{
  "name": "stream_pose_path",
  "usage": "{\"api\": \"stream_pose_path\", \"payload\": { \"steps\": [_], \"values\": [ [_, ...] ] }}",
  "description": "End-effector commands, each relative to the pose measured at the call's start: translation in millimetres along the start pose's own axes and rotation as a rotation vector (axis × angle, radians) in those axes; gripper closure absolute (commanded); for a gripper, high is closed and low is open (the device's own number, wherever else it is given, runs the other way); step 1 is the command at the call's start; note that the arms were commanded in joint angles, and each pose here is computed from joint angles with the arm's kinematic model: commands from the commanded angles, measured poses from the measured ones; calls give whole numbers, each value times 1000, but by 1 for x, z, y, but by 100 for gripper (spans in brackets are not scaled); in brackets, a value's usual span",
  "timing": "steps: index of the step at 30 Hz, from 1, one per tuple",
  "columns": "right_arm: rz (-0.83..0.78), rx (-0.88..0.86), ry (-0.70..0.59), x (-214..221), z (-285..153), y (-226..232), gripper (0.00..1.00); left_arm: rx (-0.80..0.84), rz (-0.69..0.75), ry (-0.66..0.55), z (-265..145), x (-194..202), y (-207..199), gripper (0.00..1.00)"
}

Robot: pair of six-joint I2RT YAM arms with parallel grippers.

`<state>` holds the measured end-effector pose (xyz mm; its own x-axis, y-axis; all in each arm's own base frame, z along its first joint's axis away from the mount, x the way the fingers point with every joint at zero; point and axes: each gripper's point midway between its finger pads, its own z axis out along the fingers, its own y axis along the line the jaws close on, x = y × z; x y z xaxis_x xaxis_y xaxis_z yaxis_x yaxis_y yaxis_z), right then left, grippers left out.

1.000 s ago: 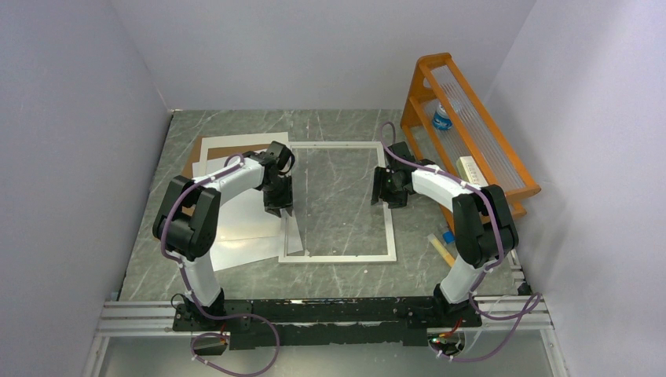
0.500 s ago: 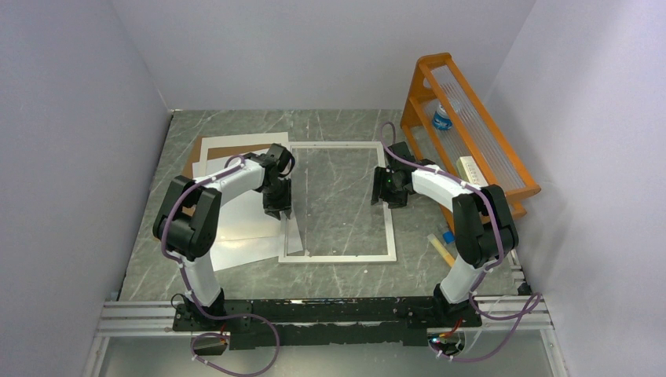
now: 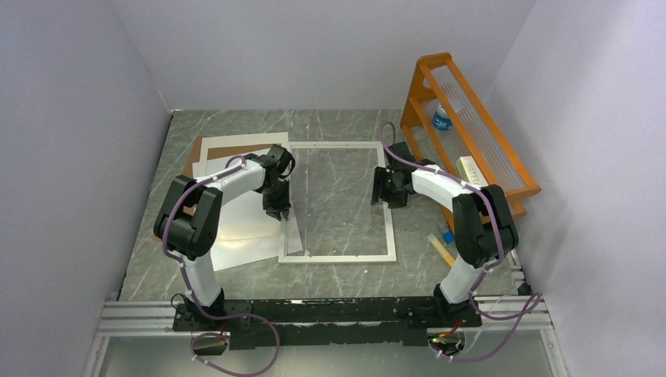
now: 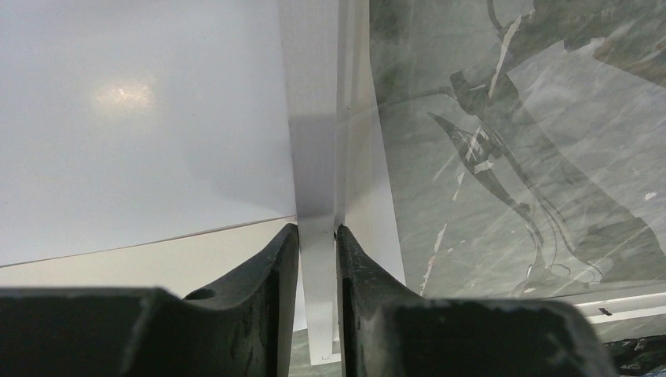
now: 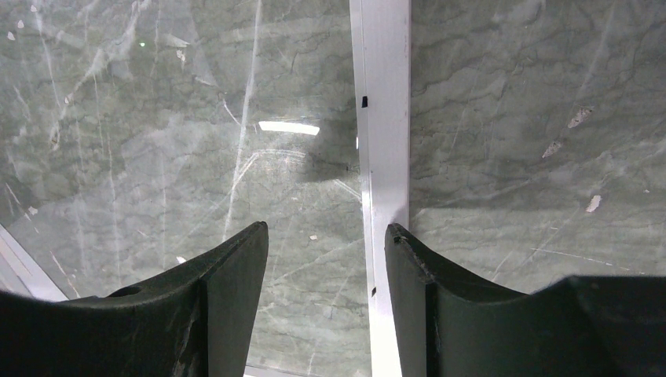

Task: Put the photo into the frame
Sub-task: Adjust the photo frame item on the photo frame.

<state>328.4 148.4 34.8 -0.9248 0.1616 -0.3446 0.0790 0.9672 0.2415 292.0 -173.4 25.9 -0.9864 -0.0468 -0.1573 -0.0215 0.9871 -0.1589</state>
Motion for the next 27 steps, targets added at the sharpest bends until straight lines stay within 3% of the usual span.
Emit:
{"api": "stream_pose_path", "payload": {
  "steps": [1,9,13,15,19,21,24,27],
  "values": [
    [14,-17,45,10,6,4,41,14,17,-30,-1,-3,-4,79],
    [16,-18,43,9,6,5,41,28,13,-33,-2,-4,-7,95],
    [16,-19,37,7,5,5,41,24,5,-44,-4,-6,-6,92],
    [15,-17,37,7,4,5,41,34,3,-49,-5,-8,-9,86],
    [16,-14,28,5,1,5,41,76,-4,-85,-15,-16,-18,52],
    [16,-12,23,5,-1,4,41,99,-5,-116,-24,-22,-22,41],
    [21,-15,10,2,-5,5,41,136,-28,-164,-39,-34,-23,32],
    [28,-24,-16,-5,-12,9,41,142,-52,-208,-53,-49,-16,30]
  ]
}}
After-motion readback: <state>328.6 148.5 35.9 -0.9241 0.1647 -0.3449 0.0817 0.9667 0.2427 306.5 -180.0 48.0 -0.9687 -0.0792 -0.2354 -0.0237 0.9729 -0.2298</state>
